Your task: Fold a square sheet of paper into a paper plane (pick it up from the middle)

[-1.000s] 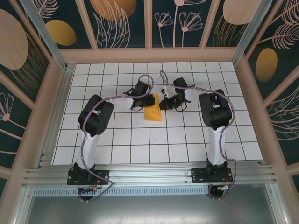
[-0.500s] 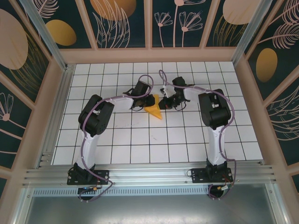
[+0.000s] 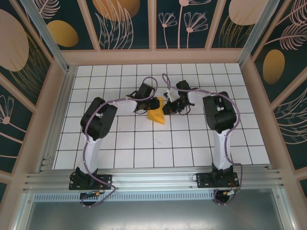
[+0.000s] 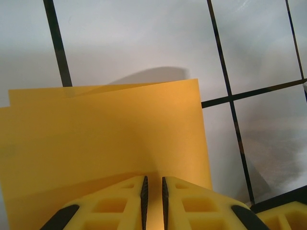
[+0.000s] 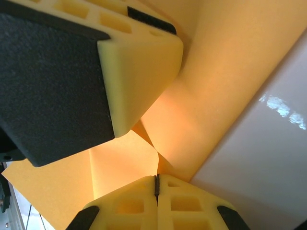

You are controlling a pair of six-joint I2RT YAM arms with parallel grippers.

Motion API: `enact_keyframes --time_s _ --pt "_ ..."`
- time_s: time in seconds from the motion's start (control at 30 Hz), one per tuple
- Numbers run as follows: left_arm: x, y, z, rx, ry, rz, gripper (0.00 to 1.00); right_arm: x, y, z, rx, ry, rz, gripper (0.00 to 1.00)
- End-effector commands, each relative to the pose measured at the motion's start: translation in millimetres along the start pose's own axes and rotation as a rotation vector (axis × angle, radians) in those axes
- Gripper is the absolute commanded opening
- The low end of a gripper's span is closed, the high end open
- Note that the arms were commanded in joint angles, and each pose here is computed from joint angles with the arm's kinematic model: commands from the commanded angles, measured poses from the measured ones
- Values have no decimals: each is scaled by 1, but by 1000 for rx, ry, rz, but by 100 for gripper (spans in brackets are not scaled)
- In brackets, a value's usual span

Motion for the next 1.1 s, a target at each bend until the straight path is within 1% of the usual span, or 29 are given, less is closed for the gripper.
enact_keyframes --time_s 0.0,0.1,0.17,0.23,0.3,0.4,0.47,0.6,0.7,0.83,0.9,1.07 --pt "-2 -6 -3 -13 11 19 20 -2 7 2 15 1 3 1" --pt "-4 -12 -7 -36 10 26 21 0 6 3 16 -1 -5 1" --pt "-9 -22 -12 -75 8 29 22 1 7 4 15 2 -6 1" --pt "-14 -34 -19 -126 1 38 26 -1 8 6 14 10 3 1" --pt "-20 -48 -26 -178 -5 47 32 -1 9 6 17 11 5 1" --pt "-27 -66 -32 -240 -33 83 33 1 8 5 8 9 12 1" --pt "-32 -74 -31 -260 -61 139 31 1 7 4 4 9 20 1" --pt "-34 -82 -17 -239 -143 277 23 2 8 5 -1 7 16 1" --pt "-28 -81 1 -213 -226 342 19 3 9 7 5 11 14 1" --pt "-16 -84 20 -215 -296 358 16 5 8 9 1 7 10 1" --pt "-14 -86 23 -221 -315 369 16 7 6 9 -6 7 8 1" --pt "-16 -78 29 -175 -337 397 16 10 6 8 -4 -2 9 1"
Point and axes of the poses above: each hand's point on the last joint's axis, 136 mm out from that joint toward the fingers, its own y axis out along the fingers, its own x axis along the line the jaws close on, z = x × y, the point moved 9 cm from there along -y, back along the fingers
